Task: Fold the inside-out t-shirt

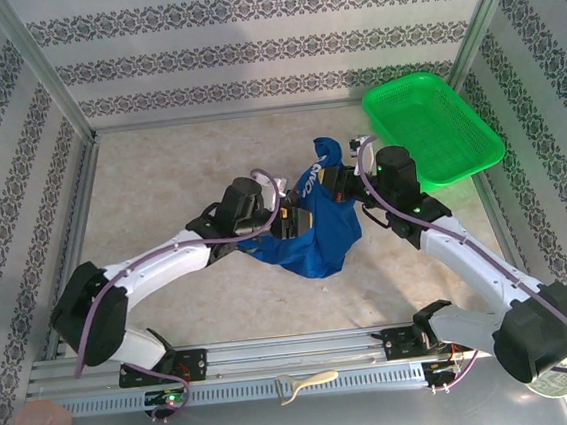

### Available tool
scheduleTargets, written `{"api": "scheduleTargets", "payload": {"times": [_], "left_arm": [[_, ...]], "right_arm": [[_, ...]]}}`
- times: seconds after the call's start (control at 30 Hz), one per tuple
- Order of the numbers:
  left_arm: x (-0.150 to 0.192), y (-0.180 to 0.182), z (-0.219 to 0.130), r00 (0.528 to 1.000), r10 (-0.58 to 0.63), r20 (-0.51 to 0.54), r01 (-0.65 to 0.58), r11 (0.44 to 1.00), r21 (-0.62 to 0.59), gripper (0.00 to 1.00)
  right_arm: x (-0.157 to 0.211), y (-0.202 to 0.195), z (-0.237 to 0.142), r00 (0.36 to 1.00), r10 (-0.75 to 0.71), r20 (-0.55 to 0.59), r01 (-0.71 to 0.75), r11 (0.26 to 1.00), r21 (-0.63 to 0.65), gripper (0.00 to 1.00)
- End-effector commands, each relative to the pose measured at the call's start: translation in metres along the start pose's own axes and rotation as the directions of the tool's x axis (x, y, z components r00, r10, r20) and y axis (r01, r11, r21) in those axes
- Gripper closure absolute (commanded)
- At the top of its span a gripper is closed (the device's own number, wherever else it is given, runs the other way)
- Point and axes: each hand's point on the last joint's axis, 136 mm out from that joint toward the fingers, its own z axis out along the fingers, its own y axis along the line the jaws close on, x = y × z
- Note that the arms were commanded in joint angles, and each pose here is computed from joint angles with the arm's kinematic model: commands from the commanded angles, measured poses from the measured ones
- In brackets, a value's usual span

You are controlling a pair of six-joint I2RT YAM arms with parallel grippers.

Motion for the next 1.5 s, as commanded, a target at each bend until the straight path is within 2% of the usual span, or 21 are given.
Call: {"api": "scheduleTargets", "payload": {"times": [0.0, 0.07, 0.1, 0.2, 0.27, 0.3, 0.33, 0.4, 0.47, 0.53, 0.63, 0.8, 0.87, 0.9, 0.97, 1.03, 1.2, 1.33, 1.47], "left_arm": [[-0.03, -0.016, 0.007, 0.993, 0.084, 0.086, -0.087, 0.996, 0.026, 0.34], [-0.034, -0.016, 0.014, 0.992, 0.086, 0.088, -0.089, 0.996, 0.023, 0.38], [-0.035, -0.014, 0.018, 0.993, 0.087, 0.083, -0.089, 0.996, 0.018, 0.45], [-0.041, -0.01, 0.024, 0.991, 0.092, 0.093, -0.093, 0.996, 0.005, 0.75], [-0.047, -0.005, 0.02, 0.991, 0.084, 0.106, -0.084, 0.996, -0.003, 1.0], [-0.051, -0.002, 0.016, 0.991, 0.073, 0.116, -0.073, 0.997, -0.001, 1.0], [-0.057, 0.001, 0.007, 0.989, 0.057, 0.133, -0.059, 0.998, 0.008, 1.0], [-0.068, 0.008, -0.013, 0.985, 0.024, 0.173, -0.03, 0.999, 0.032, 1.0], [-0.077, 0.011, -0.035, 0.979, 0.0, 0.204, -0.014, 0.998, 0.069, 1.0], [-0.083, 0.014, -0.054, 0.977, -0.01, 0.214, -0.009, 0.996, 0.087, 1.0], [-0.083, 0.021, -0.073, 0.978, -0.006, 0.208, -0.012, 0.996, 0.086, 1.0], [-0.079, 0.027, -0.089, 0.984, 0.003, 0.18, -0.02, 0.996, 0.091, 1.0], [-0.079, 0.023, -0.091, 0.986, 0.012, 0.166, -0.031, 0.993, 0.114, 1.0], [-0.079, 0.021, -0.092, 0.987, 0.017, 0.16, -0.037, 0.992, 0.124, 1.0], [-0.079, 0.014, -0.094, 0.989, 0.028, 0.144, -0.049, 0.988, 0.148, 1.0], [-0.081, 0.007, -0.096, 0.991, 0.03, 0.131, -0.053, 0.983, 0.173, 1.0], [-0.084, -0.006, -0.104, 0.992, 0.041, 0.12, -0.066, 0.976, 0.208, 1.0], [-0.088, -0.013, -0.109, 0.991, 0.045, 0.123, -0.071, 0.973, 0.221, 1.0], [-0.09, -0.02, -0.114, 0.991, 0.046, 0.125, -0.075, 0.97, 0.233, 1.0]], "right_arm": [[-0.01, 0.012, -0.007, 0.999, -0.011, 0.045, 0.013, 0.999, -0.046, 1.0], [-0.009, 0.014, -0.009, 0.999, -0.008, 0.046, 0.01, 0.999, -0.051, 1.0], [-0.009, 0.014, -0.01, 0.999, -0.008, 0.045, 0.01, 0.999, -0.053, 1.0], [-0.003, 0.012, -0.012, 0.999, -0.013, 0.036, 0.015, 0.999, -0.049, 1.0], [0.003, 0.004, -0.014, 0.999, -0.009, 0.031, 0.01, 1.0, -0.029, 1.0], [0.006, -0.002, -0.015, 1.0, -0.004, 0.029, 0.005, 1.0, -0.015, 0.96], [0.011, -0.01, -0.017, 1.0, 0.004, 0.029, -0.004, 1.0, 0.004, 0.87], [0.02, -0.027, -0.02, 0.999, 0.022, 0.03, -0.023, 0.999, 0.045, 0.82], [0.032, -0.047, -0.022, 0.998, 0.05, 0.031, -0.052, 0.995, 0.086, 0.89], [0.043, -0.063, -0.023, 0.996, 0.081, 0.033, -0.084, 0.99, 0.112, 1.0], [0.056, -0.077, -0.023, 0.993, 0.116, 0.033, -0.119, 0.984, 0.129, 1.0], [0.067, -0.077, -0.023, 0.991, 0.134, 0.007, -0.134, 0.984, 0.114, 0.99], [0.069, -0.072, -0.025, 0.992, 0.128, -0.01, -0.126, 0.986, 0.112, 0.59], [0.069, -0.069, -0.027, 0.994, 0.113, -0.012, -0.11, 0.987, 0.121, 0.46], [0.062, -0.058, -0.033, 0.999, 0.038, 0.006, -0.039, 0.987, 0.157, 0.31], [0.054, -0.045, -0.037, 0.998, -0.059, 0.01, 0.056, 0.979, 0.195, 0.23], [0.045, -0.015, -0.021, 0.959, -0.275, -0.062, 0.282, 0.932, 0.228, 0.13], [0.044, 0.005, 0.006, 0.917, -0.38, -0.119, 0.398, 0.892, 0.215, 0.11], [0.04, 0.016, 0.035, 0.895, -0.42, -0.15, 0.443, 0.873, 0.204, 0.1]]}}
